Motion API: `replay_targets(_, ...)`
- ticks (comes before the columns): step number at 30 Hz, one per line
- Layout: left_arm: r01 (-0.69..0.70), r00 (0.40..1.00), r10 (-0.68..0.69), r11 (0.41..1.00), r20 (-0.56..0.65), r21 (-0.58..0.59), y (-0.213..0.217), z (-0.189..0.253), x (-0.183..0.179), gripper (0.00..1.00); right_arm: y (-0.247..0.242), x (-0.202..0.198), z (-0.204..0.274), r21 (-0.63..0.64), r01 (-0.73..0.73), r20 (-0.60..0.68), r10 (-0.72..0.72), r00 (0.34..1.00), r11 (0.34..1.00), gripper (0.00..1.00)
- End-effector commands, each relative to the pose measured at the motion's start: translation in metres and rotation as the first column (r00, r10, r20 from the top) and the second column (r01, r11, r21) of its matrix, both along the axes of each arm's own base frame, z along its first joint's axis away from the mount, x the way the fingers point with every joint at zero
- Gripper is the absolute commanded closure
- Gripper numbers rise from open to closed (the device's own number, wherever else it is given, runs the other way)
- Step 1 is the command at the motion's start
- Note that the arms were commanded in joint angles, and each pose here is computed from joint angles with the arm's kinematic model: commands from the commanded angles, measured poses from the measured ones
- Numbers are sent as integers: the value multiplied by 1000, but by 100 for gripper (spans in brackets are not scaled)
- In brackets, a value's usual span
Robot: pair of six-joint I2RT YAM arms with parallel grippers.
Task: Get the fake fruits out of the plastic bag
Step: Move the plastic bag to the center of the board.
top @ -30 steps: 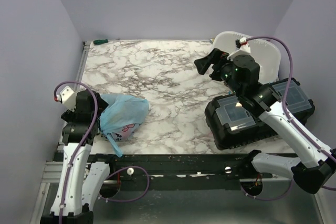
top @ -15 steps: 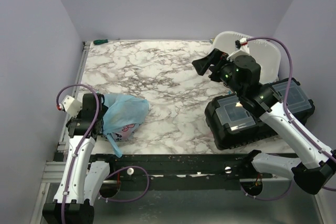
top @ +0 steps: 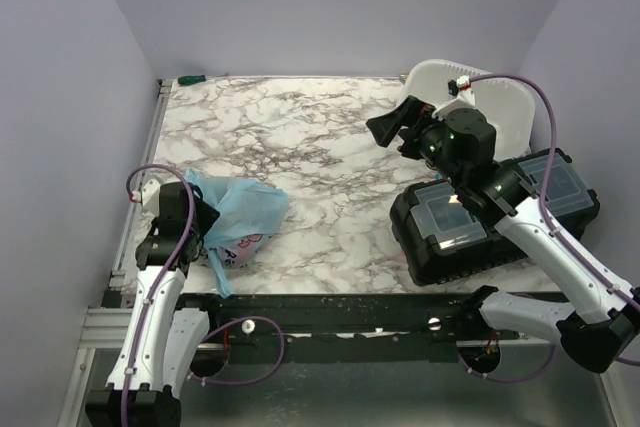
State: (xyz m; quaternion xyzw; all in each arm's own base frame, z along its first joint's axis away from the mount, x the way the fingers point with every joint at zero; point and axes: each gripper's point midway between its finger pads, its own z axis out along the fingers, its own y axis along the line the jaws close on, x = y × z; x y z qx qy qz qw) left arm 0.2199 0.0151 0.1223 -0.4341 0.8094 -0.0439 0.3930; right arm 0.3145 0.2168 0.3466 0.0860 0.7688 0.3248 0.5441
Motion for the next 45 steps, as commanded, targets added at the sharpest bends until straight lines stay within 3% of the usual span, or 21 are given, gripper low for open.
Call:
replay_targets(1, 309, 941, -301, 951, 156, -29, -43, 24, 29, 48, -3, -5, 7, 18, -5, 23, 5, 1000, 1000, 0)
replay_targets(7, 631, 753, -586, 772, 299, -75, -104, 45, 47, 60, -4, -6, -2, 2, -3, 10, 3, 1000, 1000, 0)
replay_targets(9, 704, 695, -660, 706, 286, -80, -123, 47, 50, 60, -4, -5, -5, -5, -2, 3, 2, 1000, 1000, 0)
replay_targets(12, 822, 566, -790, 560, 233, -99, -162, 44, 50, 60, -3, -5, -8, -9, -5, -4, 5, 1000, 1000, 0)
replay_targets(17, 925, 378, -902, 359, 207, -127, -219, 40, 39, 64, 6, -6, -17, -18, -50, -25, 49, 998, 999, 0)
replay_targets(21, 953, 302, -928, 289, 219, -90, -240, 50, 31, 63, 18, -9, -30, -25, -121, -53, 120, 991, 992, 0)
replay_targets(25, 968, 251, -943, 247, 218, -46, -241, 67, 23, 47, 37, -9, -47, -36, -210, -102, 206, 973, 977, 0)
replay_targets(30, 960, 264, -948, 277, 178, 50, -220, 82, 14, 24, 65, -15, -67, -23, -359, -166, 351, 922, 933, 0)
replay_targets(34, 931, 323, -938, 339, 128, 132, -195, 89, 7, 19, 84, -26, -74, -17, -451, -165, 442, 882, 893, 0)
replay_targets(37, 872, 424, -899, 438, 109, 218, -169, 94, 8, 18, 94, -36, -78, -55, -478, -155, 465, 871, 877, 0)
replay_targets(40, 763, 564, -819, 565, 105, 313, -135, 102, 14, 18, 105, -40, -81, -97, -495, -157, 478, 864, 864, 0)
replay_targets(45, 578, 719, -682, 695, 137, 428, -90, 116, 20, 15, 123, -53, -99, -219, -479, -189, 444, 876, 850, 0)
